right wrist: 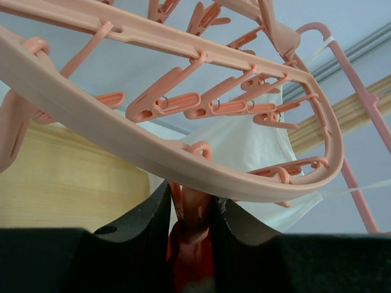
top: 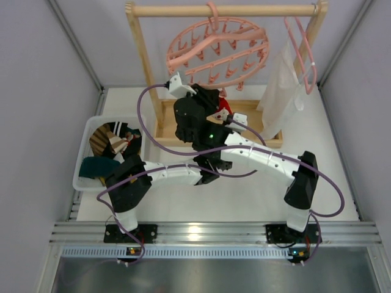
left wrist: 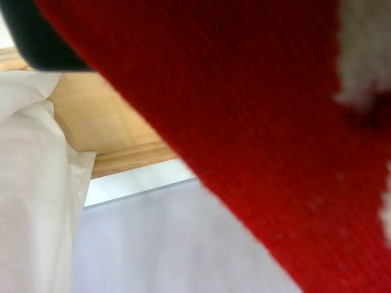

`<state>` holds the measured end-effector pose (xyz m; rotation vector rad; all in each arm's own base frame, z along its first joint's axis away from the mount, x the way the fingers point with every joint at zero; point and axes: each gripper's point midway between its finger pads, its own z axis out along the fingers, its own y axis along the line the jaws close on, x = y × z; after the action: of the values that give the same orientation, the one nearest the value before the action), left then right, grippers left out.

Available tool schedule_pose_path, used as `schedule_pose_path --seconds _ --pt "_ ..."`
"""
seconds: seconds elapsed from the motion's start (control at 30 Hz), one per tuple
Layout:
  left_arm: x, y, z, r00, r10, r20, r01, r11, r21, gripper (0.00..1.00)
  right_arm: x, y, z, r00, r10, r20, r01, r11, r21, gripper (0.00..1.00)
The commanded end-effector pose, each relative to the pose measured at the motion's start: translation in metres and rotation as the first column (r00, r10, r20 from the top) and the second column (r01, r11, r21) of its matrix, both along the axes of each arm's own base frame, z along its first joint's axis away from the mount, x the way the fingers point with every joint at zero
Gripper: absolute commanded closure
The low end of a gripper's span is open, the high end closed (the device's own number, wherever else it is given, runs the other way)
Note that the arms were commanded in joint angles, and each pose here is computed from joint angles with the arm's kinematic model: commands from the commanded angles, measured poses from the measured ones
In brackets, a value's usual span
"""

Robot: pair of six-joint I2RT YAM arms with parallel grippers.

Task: Remove the socks clipped to the hanger

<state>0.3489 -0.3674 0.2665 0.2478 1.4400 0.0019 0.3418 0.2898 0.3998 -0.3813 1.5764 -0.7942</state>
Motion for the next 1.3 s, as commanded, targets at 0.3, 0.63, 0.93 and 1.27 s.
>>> schedule_pose_path --seconds 0.3,0.63,0.93,1.27 --pt "-0.011 -0.005 -0.021 0.996 -0.085 -0.022 0.083 0.993 -0.090 1.00 0.002 0.001 0.027 0.993 0.117 0.026 -0.120 0.964 0.239 0.97" --pt "-0.016 -0.008 -0.038 0.991 -0.123 -0.054 0.118 0.989 -0.091 1.00 0.007 0.007 0.019 0.984 0.177 -0.021 -0.164 0.947 0.274 0.96" --pt "-0.020 -0.007 -0.048 0.987 -0.140 -0.075 0.130 0.984 -0.124 1.00 0.008 0.006 0.023 0.979 0.201 -0.018 -0.184 0.926 0.328 0.90" --pt "-0.028 0.021 -0.040 0.992 -0.092 -0.090 0.076 0.982 -0.171 1.00 0.008 0.010 0.017 0.973 0.230 -0.035 -0.204 0.916 0.345 0.73"
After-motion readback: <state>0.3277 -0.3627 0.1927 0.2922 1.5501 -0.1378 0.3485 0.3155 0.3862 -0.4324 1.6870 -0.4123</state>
